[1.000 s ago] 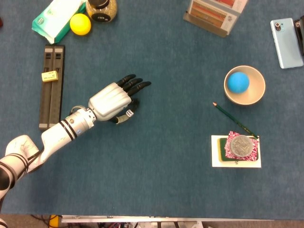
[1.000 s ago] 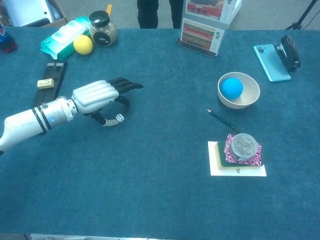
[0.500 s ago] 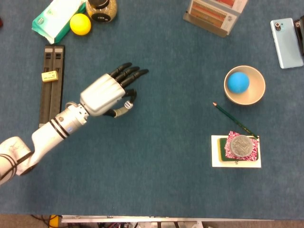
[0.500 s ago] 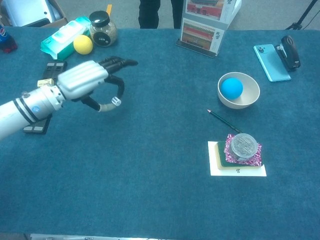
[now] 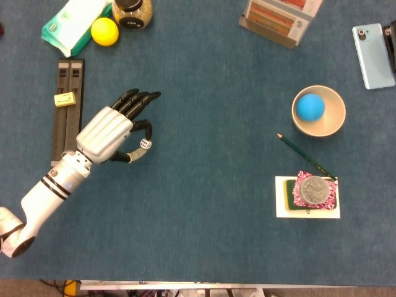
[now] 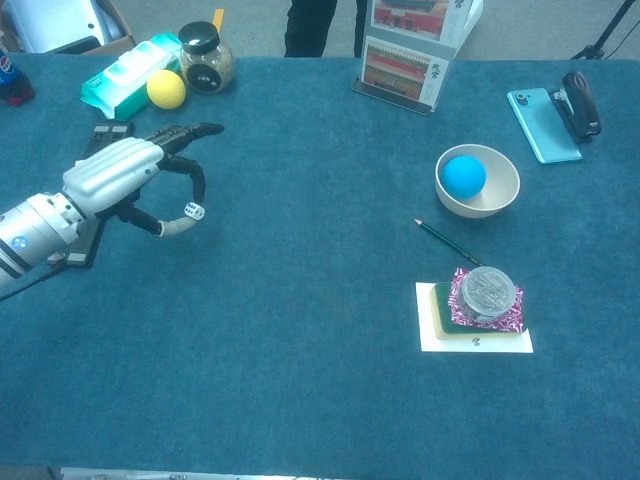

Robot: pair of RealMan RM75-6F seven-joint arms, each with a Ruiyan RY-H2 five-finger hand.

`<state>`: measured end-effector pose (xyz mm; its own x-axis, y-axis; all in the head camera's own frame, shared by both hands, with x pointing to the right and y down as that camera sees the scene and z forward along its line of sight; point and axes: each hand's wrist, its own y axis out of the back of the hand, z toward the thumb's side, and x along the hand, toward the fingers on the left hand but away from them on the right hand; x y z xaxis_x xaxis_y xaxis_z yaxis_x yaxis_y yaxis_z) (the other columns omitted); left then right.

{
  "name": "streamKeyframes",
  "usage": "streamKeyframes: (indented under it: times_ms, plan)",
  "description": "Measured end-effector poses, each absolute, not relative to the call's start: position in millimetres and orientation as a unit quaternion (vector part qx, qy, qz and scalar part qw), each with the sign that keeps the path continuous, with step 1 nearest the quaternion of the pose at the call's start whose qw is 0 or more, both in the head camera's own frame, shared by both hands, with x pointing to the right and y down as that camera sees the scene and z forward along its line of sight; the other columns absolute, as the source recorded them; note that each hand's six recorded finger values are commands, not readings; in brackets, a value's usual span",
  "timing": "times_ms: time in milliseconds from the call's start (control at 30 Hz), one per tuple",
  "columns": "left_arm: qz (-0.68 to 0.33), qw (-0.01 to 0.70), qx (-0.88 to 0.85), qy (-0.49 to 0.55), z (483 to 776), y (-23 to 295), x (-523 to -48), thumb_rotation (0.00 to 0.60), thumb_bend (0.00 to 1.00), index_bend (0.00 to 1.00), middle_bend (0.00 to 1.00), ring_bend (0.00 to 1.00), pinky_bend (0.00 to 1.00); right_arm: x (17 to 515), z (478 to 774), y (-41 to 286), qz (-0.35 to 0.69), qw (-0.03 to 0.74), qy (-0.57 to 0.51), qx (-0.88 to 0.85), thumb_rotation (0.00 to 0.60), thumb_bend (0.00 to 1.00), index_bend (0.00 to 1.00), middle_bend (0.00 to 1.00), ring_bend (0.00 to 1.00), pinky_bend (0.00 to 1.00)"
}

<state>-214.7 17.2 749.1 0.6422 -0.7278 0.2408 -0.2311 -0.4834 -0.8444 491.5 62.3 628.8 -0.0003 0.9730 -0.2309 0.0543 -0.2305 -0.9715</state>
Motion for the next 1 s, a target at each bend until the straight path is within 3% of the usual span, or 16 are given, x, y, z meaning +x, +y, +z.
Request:
streamKeyframes:
  times_ms: [100, 233, 333, 500, 1000]
  plan:
    - [-0.271, 0.425, -0.8, 0.326, 728.3, -2.5, -207.8, 0.6, 0.28, 0.51, 0.0, 0.0, 0.0, 491.5, 629.2, 61.2, 0.542, 0.422, -0.453, -0.567, 0.6, 0.07, 0.58, 0.44, 0.3, 0.28]
    - [-0.213, 0.432, -0.788, 0.383, 681.2, -29.5, -199.2, 0.6, 0.28, 0.23, 0.0, 0.0, 0.0, 489.7, 628.2, 60.3, 0.537, 0.422, -0.457, -0.57, 0.6, 0.07, 0.58, 0.44, 0.3, 0.28]
    - [-0.222, 0.424, -0.79, 0.384, 673.3, -26.4, -207.7, 0.6, 0.28, 0.12, 0.0, 0.0, 0.0, 490.5, 627.3, 60.8, 0.535, 0.422, -0.459, -0.57, 0.6, 0.07, 0.58, 0.44, 0.3, 0.28]
    - [-0.259, 0.379, -0.792, 0.403, 690.6, -5.8, -240.5, 0.6, 0.28, 0.1, 0.0, 0.0, 0.0, 493.6, 629.2, 61.3, 0.542, 0.42, -0.456, -0.567, 0.6, 0.07, 0.58, 0.44, 0.3, 0.28]
    - [-0.299, 0.373, -0.776, 0.412, 711.0, -4.0, -262.1, 0.6, 0.28, 0.16, 0.0, 0.0, 0.0, 495.3, 630.9, 62.4, 0.541, 0.419, -0.461, -0.566, 0.6, 0.07, 0.58, 0.44, 0.3, 0.28]
